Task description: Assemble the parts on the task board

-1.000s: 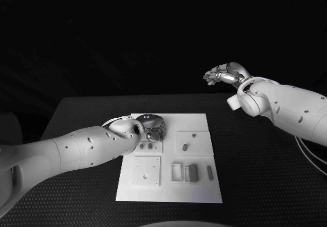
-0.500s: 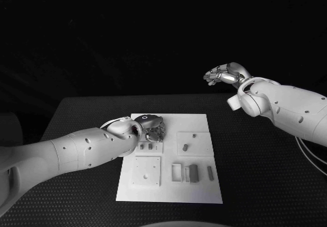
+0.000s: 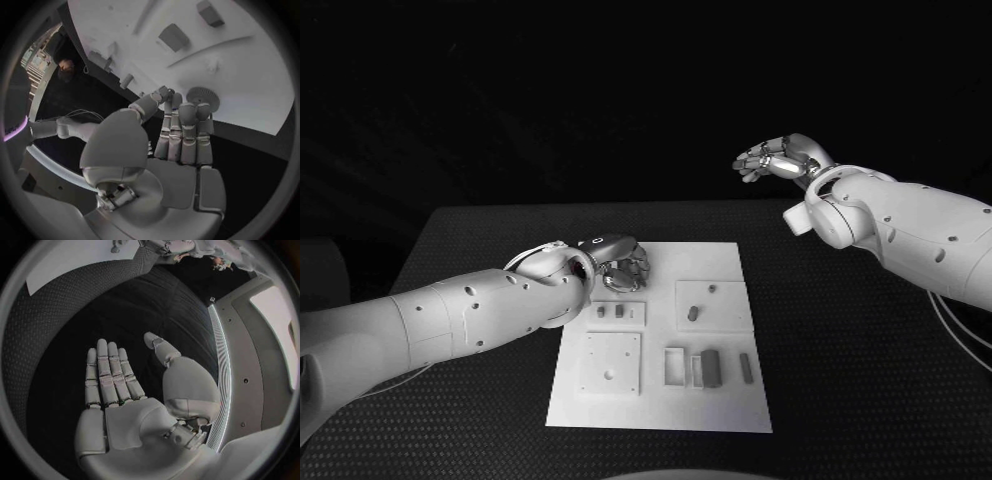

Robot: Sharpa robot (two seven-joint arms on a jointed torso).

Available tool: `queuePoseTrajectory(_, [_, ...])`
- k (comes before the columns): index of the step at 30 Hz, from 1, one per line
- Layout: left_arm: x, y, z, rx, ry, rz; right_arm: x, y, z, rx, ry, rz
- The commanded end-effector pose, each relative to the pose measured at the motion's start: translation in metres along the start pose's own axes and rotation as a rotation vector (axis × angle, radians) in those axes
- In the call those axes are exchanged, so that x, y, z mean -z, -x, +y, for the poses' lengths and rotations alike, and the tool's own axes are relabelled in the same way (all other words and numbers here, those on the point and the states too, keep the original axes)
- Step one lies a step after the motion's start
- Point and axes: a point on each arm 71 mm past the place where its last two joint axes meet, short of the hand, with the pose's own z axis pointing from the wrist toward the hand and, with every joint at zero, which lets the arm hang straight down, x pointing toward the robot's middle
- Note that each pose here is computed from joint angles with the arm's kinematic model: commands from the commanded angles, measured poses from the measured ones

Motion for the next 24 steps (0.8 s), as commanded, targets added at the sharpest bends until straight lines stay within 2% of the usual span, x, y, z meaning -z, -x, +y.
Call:
queuePoseTrajectory(1, [0.0036,0.0003,0.0043,0.064,0.006,0.031,0.000,0.000,0.000,-0.001,0.009,0.008])
queuePoseTrajectory(5, [0.0110,0.0021,0.0153,0.062,0.025,0.046,0.001,0.001,0.000,-0.001,0.009,0.008])
queuePoseTrajectory(15, [0.0305,0.0095,0.0350,0.063,0.064,0.051,0.001,0.002,0.000,0.000,0.007,0.006])
queuePoseTrajectory(21, [0.0368,0.0150,0.0437,0.064,0.085,0.053,0.001,0.002,-0.001,0.000,0.006,0.006])
queuePoseTrajectory(24, [0.0380,0.0152,0.0454,0.066,0.090,0.061,0.001,0.002,-0.001,0.000,0.006,0.005])
